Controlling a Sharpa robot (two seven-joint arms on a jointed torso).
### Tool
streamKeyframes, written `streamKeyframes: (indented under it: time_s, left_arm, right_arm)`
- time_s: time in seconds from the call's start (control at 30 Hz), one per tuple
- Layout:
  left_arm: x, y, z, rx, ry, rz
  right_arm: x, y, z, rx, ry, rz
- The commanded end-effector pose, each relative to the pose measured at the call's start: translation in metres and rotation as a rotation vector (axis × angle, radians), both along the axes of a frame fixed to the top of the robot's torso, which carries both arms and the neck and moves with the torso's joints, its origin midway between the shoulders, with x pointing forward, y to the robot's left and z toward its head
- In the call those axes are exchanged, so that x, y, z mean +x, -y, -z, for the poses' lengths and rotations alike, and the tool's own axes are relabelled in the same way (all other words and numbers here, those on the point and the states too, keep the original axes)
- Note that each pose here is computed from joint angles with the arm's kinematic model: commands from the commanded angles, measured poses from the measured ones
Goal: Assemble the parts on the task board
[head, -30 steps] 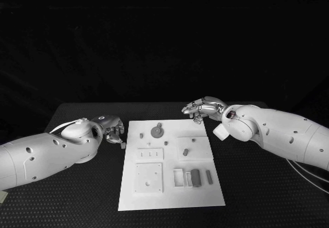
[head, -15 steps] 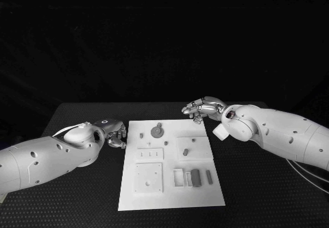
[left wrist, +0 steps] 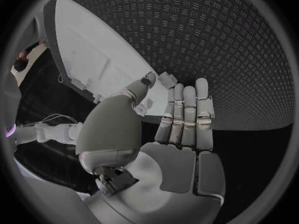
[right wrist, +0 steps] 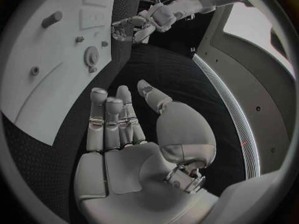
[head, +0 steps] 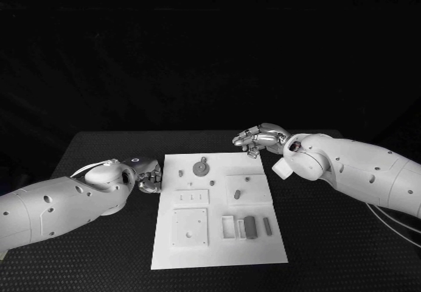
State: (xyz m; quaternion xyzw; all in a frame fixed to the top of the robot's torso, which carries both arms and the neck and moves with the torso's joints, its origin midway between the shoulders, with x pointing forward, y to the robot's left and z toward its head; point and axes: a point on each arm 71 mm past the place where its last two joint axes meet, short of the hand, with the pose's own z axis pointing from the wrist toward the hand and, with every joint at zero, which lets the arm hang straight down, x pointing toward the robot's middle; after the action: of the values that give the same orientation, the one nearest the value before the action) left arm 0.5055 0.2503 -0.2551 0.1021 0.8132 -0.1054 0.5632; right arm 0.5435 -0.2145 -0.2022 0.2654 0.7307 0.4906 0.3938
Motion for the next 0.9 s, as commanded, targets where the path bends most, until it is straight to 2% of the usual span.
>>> streamKeyframes:
  time_s: [0.03,0.4,0.9]
  left_arm:
    - [-0.0008,0.0013,0.0040,0.007,-0.033,0.008]
    - [0.0018,-0.0019,0.0073,0.009,-0.032,-0.001]
    - [0.0010,-0.0003,0.0085,-0.009,-0.055,0.013]
  right_arm:
    - [-0.0003,-0.0010,-0.0004,0.000,0.009,-0.009]
    - [-0.0003,-0.0006,-0.0002,0.000,0.009,-0.009]
    - [-0.0004,-0.0005,0.0000,0.000,0.008,-0.009]
